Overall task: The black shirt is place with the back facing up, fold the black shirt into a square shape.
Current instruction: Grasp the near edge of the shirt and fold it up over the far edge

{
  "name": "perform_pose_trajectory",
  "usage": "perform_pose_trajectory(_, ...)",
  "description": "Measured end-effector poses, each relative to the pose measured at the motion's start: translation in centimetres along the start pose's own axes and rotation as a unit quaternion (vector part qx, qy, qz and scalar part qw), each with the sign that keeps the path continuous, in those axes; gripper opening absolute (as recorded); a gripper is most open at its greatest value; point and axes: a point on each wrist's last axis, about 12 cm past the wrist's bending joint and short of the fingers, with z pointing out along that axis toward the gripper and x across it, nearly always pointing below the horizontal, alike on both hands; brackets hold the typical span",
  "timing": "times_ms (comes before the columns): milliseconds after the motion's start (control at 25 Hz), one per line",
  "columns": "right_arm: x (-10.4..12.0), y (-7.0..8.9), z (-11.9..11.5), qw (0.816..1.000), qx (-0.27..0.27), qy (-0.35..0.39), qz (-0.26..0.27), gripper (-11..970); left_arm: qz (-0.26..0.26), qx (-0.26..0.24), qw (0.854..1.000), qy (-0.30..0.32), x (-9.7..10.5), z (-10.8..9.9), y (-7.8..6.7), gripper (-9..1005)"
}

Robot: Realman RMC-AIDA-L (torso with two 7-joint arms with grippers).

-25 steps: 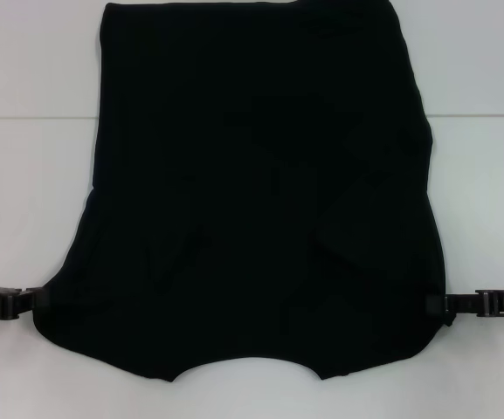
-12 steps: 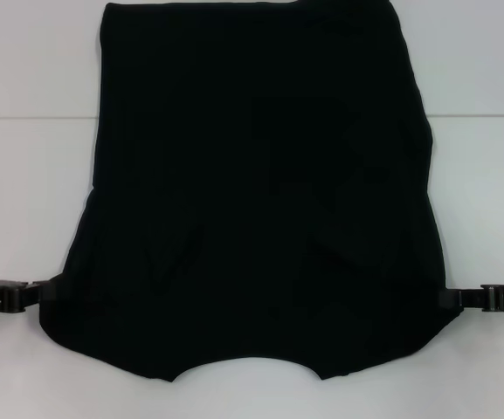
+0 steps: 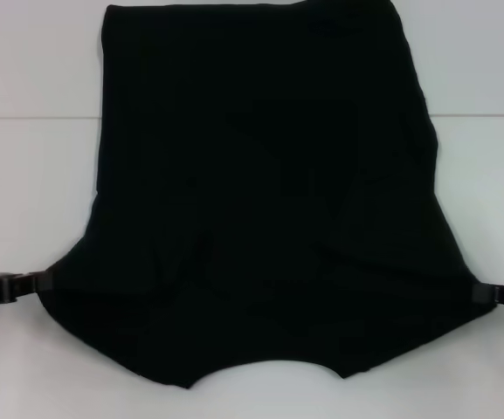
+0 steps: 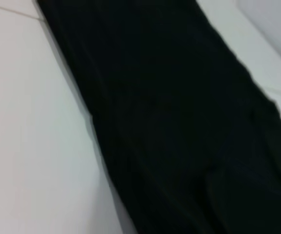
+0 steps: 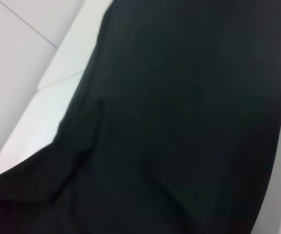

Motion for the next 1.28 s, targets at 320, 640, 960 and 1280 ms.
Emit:
perform_pose_trajectory(320, 2.8, -0.4, -3.2, 0.999, -0.025, -0.032, -0.010, 42, -0.053, 0.029, 0.997, -0.053, 1.8, -3.2, 0.4, 29)
perform_pose_trajectory(640, 6.3, -0.1, -5.2, 0.998, -0.057, -0.031, -0.017, 43, -0.077, 0.061, 0.994, -0.049, 4.3, -4.9, -0.1, 29)
perform_pose_trajectory(960, 7.4, 0.2, -6.6, 0.996, -0.072, -0.045, -0.024, 42, -0.091, 0.083, 0.991, -0.051, 5.2, -5.2, -0.6, 28)
perform_pose_trajectory(1280, 2.4, 0.4, -6.3, 0.991, -0.076, -0.094, -0.060, 43, -0.057, 0.113, 0.988, -0.094, -0.5, -3.3, -1.1, 28)
